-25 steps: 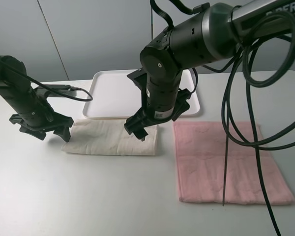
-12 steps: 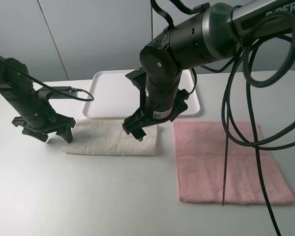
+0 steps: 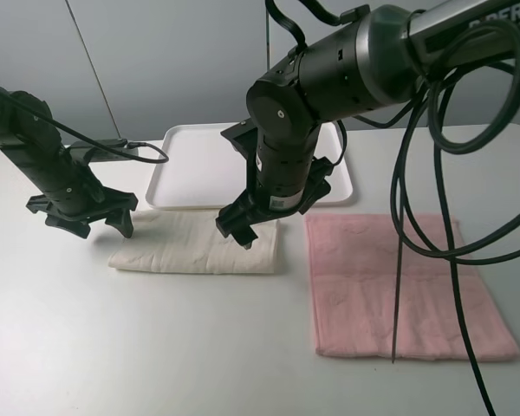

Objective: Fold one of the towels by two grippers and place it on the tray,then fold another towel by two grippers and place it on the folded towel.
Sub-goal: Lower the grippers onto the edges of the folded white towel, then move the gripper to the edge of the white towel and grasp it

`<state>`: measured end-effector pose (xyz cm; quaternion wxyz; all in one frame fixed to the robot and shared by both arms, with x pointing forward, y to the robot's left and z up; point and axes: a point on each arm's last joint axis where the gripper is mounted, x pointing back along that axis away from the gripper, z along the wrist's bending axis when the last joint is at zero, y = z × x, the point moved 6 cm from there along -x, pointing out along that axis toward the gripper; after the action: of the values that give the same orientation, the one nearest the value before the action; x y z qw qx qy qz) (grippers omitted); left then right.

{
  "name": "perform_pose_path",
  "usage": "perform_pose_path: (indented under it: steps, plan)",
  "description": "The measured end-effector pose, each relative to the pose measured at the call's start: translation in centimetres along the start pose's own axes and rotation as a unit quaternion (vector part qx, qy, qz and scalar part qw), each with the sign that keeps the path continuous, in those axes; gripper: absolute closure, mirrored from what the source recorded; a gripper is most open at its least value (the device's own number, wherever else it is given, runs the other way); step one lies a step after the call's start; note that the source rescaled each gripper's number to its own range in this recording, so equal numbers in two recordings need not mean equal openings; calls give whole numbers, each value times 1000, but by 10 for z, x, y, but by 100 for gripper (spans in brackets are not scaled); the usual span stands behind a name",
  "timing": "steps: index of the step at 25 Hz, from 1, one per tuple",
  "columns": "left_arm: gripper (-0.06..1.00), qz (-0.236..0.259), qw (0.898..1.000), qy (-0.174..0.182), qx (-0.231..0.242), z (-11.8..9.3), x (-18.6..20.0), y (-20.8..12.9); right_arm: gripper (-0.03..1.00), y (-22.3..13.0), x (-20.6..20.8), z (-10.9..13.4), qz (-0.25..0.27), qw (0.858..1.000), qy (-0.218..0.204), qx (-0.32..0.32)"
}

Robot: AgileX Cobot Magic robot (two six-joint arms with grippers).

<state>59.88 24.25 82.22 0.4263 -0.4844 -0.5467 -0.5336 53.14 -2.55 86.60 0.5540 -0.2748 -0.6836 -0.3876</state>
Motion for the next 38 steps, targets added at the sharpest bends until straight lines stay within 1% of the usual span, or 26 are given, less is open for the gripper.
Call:
perform_pose_path:
  steps: [9,17,21,25,29,32,34,38]
  plan:
    - [4,17,1000,5,14,2,-11,-4,-1,0,0,1,0,1000,4,4]
    - [4,24,999,35,22,11,-10,-6,-1,-1,0,3,2,1000,9,0]
    - [4,26,999,39,25,12,-10,-6,-1,-1,0,3,9,999,27,-27]
    - [4,26,999,39,25,12,-10,-7,-1,0,-2,-8,11,998,31,-48]
    - [4,31,999,41,19,12,-10,-8,-1,2,-2,-8,7,998,39,-57]
    - [4,38,998,44,3,14,-10,-10,-1,5,-1,-3,-1,997,54,-62]
    - [4,42,998,45,0,14,-9,-10,-1,8,-1,-1,-8,996,63,-63]
    - [4,48,998,47,-3,15,-9,-12,-1,7,-9,2,-2,996,68,-63]
